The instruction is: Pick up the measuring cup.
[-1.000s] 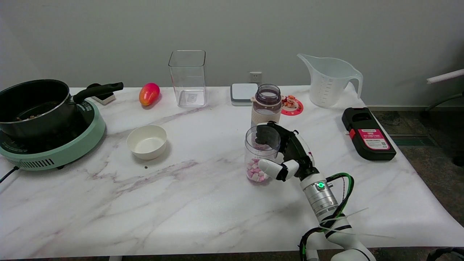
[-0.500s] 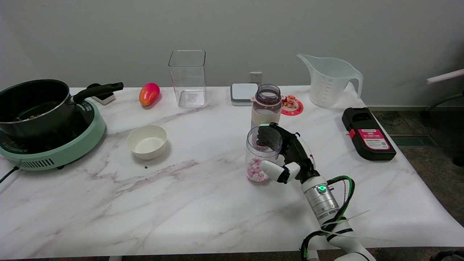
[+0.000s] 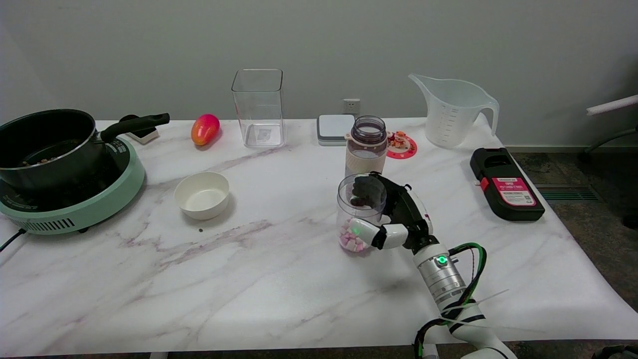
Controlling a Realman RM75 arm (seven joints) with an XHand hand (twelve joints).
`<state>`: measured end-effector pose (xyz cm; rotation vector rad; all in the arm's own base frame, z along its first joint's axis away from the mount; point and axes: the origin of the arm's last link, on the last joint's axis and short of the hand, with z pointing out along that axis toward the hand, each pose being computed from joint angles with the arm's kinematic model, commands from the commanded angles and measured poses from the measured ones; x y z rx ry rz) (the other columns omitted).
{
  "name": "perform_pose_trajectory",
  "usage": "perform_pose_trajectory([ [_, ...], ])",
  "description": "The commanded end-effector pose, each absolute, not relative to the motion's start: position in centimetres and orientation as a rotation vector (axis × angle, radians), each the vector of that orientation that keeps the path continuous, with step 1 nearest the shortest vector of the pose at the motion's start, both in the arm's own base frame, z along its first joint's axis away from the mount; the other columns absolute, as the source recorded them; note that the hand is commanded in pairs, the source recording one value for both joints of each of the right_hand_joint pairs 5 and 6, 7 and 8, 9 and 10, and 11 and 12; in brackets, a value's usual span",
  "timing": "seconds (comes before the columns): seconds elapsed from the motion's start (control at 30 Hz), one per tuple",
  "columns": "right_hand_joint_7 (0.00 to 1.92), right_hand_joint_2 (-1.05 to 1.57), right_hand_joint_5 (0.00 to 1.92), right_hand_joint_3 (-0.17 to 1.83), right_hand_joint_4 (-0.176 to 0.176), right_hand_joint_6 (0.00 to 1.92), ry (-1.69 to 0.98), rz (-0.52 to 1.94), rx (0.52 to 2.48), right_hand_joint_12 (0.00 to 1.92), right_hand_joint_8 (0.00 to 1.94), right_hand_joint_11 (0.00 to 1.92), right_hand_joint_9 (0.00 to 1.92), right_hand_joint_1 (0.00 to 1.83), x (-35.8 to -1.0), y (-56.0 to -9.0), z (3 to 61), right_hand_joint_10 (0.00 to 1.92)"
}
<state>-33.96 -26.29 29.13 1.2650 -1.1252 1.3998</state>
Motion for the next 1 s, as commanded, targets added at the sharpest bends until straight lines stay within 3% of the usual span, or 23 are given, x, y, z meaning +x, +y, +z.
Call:
perform_pose_trajectory([
  [0.03, 0.92, 0.32, 0.73, 0.78, 0.000, 0.73, -1.144, 1.384, 1.244, 0.88, 0.92, 0.88, 0.92, 1.35, -34.4, -26.4, 29.2, 0.92],
  [0.2, 1.12, 0.46, 0.77, 0.61, 0.000, 0.77, -1.163, 1.400, 1.230, 0.90, 1.12, 0.90, 1.08, 1.34, -34.6, -26.3, 29.4, 1.08],
  [0.4, 1.27, 0.63, 1.00, 0.69, 0.000, 1.00, -1.161, 1.414, 1.229, 0.96, 1.27, 0.96, 1.20, 1.32, -34.7, -26.1, 29.5, 1.20],
  [1.0, 1.48, 1.17, 1.31, 0.54, 0.000, 1.31, -0.919, 1.518, 1.162, 1.17, 1.48, 1.17, 1.43, 1.25, -33.6, -22.7, 35.0, 1.43],
])
